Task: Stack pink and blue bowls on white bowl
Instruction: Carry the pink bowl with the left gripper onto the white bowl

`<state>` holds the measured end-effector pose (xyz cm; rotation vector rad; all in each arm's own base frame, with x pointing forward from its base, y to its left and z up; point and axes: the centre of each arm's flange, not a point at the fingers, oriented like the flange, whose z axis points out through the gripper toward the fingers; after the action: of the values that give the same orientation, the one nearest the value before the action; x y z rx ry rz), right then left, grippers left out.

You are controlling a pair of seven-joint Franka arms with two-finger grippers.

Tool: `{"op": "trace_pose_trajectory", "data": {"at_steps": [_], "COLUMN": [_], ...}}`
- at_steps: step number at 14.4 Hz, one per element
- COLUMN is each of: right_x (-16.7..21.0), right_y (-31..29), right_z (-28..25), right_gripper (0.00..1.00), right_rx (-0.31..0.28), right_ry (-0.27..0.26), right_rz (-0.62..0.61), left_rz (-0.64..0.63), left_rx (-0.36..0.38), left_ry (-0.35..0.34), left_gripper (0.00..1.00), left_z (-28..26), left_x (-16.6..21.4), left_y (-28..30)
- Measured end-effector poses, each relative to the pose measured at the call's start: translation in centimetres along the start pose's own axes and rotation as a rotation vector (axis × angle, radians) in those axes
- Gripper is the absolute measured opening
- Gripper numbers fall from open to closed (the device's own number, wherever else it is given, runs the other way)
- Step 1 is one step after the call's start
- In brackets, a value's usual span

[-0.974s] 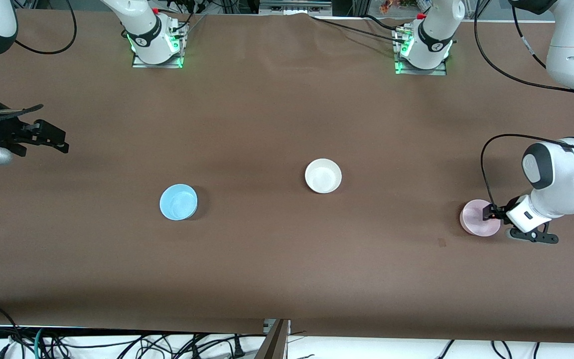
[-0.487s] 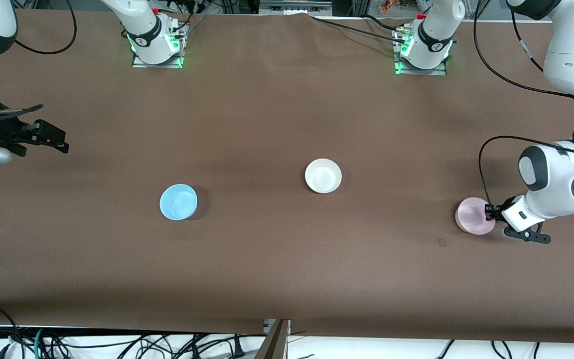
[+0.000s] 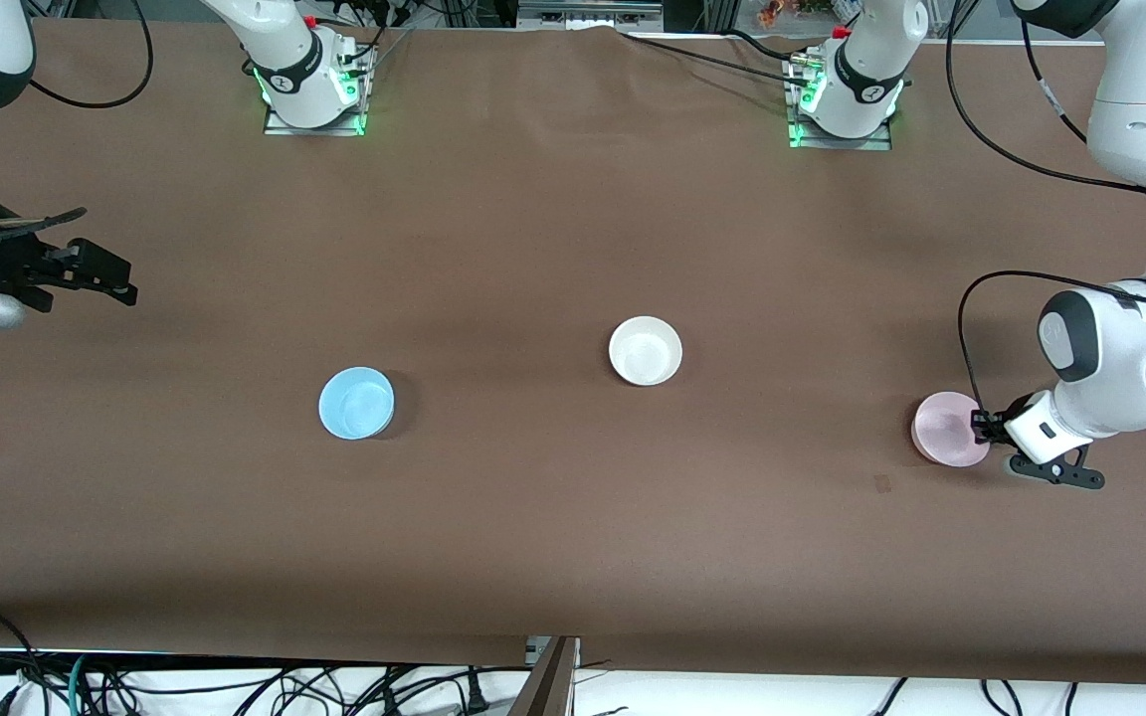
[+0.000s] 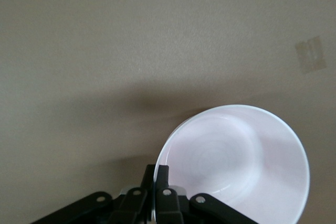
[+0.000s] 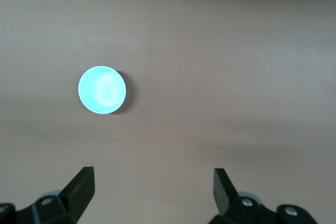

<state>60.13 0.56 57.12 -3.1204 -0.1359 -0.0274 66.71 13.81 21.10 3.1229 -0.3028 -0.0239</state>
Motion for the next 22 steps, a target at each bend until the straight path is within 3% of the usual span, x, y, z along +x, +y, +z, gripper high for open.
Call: {"op": "trace_pose_trajectory", "data": {"at_steps": [6,11,13,17,22], "right_x": [0.0,0.3,0.7,0.8,1.0], "right_y": [0.1,2.5,2.7,3.4,1.5], "right_z": [0.0,1.5,2.9,3.1,3.6], "right_gripper": [1.0,1.0,1.0,1.0,1.0], "right_rx": [0.0,-0.001,0.001,0.0,0.005], "right_ry": [-0.001,-0.026,-0.048,-0.05,-0.07], "right_rz": [0.001,0.042,0.044,0.055,0.026], "left_rz": [0.02,-0.05,-0.019,0.069,0.137], "left_rx": [-0.015,-0.045,-0.102,-0.168,-0.215], "left_ry": [-0.05,-0.124,-0.132,-0.151,-0.066], "left_gripper": [0.03,0.03,0.03,0.03,0.03], "left_z": [-7.6,-13.0,-13.2,-12.6,-8.0], "left_x": [4.0,5.7,5.8,5.1,3.5], "left_y": [4.2,19.6,25.9,33.1,39.1]}}
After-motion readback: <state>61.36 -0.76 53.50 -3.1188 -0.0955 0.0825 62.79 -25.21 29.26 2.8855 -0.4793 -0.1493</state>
